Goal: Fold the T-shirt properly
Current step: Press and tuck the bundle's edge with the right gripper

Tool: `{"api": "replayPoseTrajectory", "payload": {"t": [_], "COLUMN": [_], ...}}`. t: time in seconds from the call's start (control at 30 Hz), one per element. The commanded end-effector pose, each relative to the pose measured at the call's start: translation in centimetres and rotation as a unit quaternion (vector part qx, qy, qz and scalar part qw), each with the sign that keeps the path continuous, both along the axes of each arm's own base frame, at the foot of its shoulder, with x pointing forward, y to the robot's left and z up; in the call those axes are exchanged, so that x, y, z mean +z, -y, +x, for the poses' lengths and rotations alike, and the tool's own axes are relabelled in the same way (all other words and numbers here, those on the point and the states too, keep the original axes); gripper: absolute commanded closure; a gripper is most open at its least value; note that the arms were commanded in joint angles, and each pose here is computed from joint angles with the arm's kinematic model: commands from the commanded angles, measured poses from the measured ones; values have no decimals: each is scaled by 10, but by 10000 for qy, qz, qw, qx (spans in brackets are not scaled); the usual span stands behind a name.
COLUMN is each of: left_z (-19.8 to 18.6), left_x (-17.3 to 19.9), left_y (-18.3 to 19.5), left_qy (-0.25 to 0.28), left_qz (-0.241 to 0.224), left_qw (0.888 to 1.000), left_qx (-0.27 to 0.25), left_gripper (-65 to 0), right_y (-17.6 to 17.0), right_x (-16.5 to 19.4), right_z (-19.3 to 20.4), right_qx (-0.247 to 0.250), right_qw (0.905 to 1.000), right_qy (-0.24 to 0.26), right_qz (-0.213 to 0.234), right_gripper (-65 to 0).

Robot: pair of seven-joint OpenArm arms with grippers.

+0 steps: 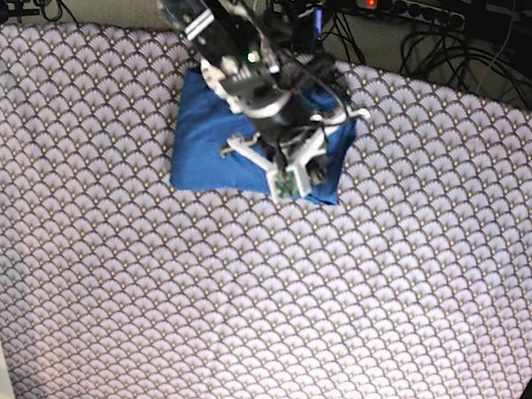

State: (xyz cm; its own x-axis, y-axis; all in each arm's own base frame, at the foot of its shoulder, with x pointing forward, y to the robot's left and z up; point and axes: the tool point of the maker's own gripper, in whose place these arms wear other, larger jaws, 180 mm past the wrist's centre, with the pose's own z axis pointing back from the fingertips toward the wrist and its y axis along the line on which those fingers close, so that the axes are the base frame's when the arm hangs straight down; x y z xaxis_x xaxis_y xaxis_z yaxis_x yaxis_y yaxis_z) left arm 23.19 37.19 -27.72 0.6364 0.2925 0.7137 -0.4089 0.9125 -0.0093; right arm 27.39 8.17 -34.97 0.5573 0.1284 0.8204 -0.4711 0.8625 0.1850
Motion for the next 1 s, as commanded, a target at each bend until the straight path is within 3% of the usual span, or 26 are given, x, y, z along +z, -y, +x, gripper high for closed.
{"api": "replayPoseTrajectory", "payload": {"t": [0.0, 0.1, 0.23, 0.4, 0.57, 0.63, 0.8, 0.9, 0.97], "left_z": [6, 0, -1, -2, -1, 0, 10, 15, 16], "left_x": [15, 10, 7, 4, 7, 7, 4, 4, -1], "left_y": [-5, -3, -1, 1, 12, 15, 42, 62, 85], "left_qy": [192, 99, 63, 61, 190, 238, 344, 477, 544], "left_qz": [179, 138, 119, 53, -17, -78, -526, -1070, -1707], "left_qw": [9997, 9998, 9999, 10000, 9998, 9997, 9973, 9915, 9813], "left_qx": [-29, -43, -65, -48, -99, -81, -387, -564, -701], "left_gripper": [-257, -257, -257, -262, -401, -439, -440, -440, -443], "right_y": [-6, -8, -26, -30, -29, -32, -22, -16, -4], "right_x": [10, 1, -5, -20, -33, -24, 39, 68, 77], "right_z": [9, 18, 25, 40, 49, 49, 48, 37, 31], "right_qx": [-44, -58, 296, 266, 236, 326, 365, 411, 361], "right_qw": [9998, 9999, 9994, 9993, 9991, 9989, 9943, 9900, 9886], "right_qy": [184, 145, 200, 188, 164, 257, 983, 1290, 1403], "right_qz": [116, -6, -30, -164, -312, -235, 178, 397, 411], "right_gripper": [0, 0, 0, 0, 0, 0, 0, 0, 0]}}
